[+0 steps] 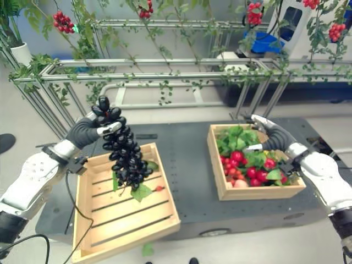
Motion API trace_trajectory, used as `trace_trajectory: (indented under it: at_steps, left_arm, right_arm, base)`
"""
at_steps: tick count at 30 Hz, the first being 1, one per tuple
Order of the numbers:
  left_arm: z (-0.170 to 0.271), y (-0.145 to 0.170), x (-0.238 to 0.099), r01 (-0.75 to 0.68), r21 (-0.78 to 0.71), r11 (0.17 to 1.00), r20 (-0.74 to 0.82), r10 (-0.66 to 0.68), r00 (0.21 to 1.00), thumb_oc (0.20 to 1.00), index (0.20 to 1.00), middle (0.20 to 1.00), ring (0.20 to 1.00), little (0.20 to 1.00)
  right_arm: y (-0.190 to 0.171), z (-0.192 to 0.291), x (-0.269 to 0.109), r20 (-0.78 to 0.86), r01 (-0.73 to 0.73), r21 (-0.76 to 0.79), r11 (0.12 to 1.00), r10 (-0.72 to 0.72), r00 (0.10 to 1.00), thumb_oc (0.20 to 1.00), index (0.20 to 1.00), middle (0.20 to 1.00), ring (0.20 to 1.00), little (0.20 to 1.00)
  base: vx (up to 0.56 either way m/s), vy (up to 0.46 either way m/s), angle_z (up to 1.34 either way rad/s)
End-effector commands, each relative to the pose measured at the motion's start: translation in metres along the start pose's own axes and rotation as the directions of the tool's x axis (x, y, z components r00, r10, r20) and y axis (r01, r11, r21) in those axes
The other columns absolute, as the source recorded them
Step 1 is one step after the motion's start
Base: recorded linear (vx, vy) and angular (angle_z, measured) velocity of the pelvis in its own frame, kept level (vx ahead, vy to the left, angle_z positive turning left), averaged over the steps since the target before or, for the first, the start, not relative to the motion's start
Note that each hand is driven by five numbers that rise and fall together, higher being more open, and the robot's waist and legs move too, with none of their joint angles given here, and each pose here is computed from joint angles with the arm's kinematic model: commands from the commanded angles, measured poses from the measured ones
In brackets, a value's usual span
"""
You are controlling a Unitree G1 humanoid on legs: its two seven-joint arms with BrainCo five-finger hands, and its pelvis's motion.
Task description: Pick up the fruits from the basket on one side to the basket on the other side
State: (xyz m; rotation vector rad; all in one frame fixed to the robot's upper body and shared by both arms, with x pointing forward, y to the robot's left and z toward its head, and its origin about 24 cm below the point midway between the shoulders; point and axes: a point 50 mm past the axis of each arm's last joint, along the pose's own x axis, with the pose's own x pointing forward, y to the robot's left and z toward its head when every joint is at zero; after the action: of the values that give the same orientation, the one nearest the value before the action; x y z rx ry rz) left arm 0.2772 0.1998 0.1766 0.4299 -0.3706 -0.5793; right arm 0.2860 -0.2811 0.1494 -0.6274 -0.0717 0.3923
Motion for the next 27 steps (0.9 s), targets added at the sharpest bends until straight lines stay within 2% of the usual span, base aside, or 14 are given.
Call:
trace_trajectory:
  at_steps: [1,7,15,27]
  left_arm:
    - [0.038,0.014,0.015,0.004,0.028,1.000,0.175,-0.009,0.985,0.200,0.200,0.200,0.200,0.200]
    - [0.047,0.006,0.033,0.077,0.029,0.997,0.208,-0.082,0.975,0.200,0.200,0.200,0.200,0.200]
    - [0.067,-0.027,0.065,0.261,0.037,0.965,0.288,-0.260,0.922,0.200,0.200,0.200,0.200,0.200]
    - [0.095,-0.061,0.090,0.402,0.059,0.914,0.395,-0.392,0.831,0.200,0.200,0.200,0.200,0.200]
  right_arm:
    - [-0.011,0.034,0.012,0.143,-0.004,-0.012,1.000,0.005,0.990,1.000,1.000,1.000,1.000,1.000]
    - [-0.001,0.045,0.027,0.209,-0.035,0.030,0.999,0.028,0.978,1.000,1.000,1.000,1.000,1.000]
    - [0.043,0.047,0.056,0.240,-0.185,0.109,0.977,0.155,0.958,1.000,1.000,1.000,1.000,1.000]
    - [0.094,0.066,0.077,0.350,-0.347,0.192,0.918,0.266,0.898,1.000,1.000,1.000,1.000,1.000]
  base:
    - [0.00,0.000,0.00]
    - [0.00,0.000,0.00]
    - [0.00,0.000,0.00]
    - [0.00,0.000,0.00]
